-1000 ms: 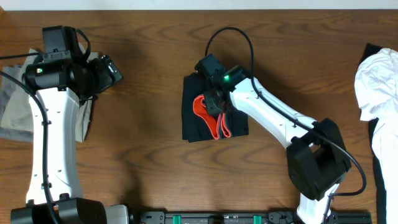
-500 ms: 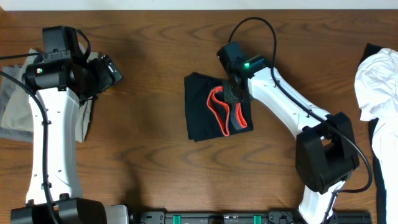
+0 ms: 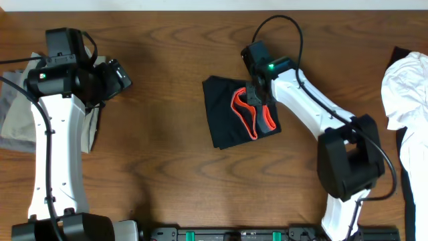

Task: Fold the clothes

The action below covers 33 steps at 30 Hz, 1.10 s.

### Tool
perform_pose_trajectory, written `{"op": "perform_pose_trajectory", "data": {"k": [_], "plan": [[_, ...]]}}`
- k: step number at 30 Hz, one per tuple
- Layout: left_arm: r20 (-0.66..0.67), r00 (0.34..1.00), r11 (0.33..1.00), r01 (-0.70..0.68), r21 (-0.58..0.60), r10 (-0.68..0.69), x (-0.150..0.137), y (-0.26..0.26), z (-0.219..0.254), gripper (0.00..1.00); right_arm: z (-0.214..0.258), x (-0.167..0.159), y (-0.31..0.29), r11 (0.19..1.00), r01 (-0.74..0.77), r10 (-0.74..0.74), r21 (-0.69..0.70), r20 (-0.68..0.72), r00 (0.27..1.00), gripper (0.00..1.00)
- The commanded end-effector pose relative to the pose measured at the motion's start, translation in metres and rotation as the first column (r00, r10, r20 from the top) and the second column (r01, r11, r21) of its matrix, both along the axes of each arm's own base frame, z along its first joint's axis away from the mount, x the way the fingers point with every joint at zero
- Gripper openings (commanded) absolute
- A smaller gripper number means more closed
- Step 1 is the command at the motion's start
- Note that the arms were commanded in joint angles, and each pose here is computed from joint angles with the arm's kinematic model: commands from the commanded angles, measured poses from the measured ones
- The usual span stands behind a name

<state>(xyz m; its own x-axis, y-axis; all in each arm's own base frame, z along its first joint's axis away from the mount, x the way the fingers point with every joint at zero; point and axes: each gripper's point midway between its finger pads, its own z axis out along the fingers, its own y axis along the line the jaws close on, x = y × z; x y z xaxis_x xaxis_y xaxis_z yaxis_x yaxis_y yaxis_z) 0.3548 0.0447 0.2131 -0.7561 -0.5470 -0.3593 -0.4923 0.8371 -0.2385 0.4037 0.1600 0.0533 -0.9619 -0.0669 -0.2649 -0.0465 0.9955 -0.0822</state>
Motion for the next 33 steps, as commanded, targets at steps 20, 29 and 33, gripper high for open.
{"op": "perform_pose_trajectory", "data": {"k": [20,29,33], "plan": [[-0.02,1.0,1.0,-0.012,-0.002,0.012,-0.002,0.001,-0.005,0.98,0.013,0.05,-0.099,0.951,0.214,-0.188,-0.223,0.13,0.973,0.47],[-0.024,1.0,1.0,-0.012,-0.002,0.012,-0.002,0.001,-0.007,0.98,0.087,0.032,-0.027,0.982,-0.091,0.099,0.164,-0.038,0.994,0.47],[-0.027,1.0,1.0,-0.012,-0.003,0.012,-0.003,0.001,-0.008,0.98,0.082,0.01,0.0,0.931,-0.204,0.244,0.303,-0.099,0.965,0.49]]}}
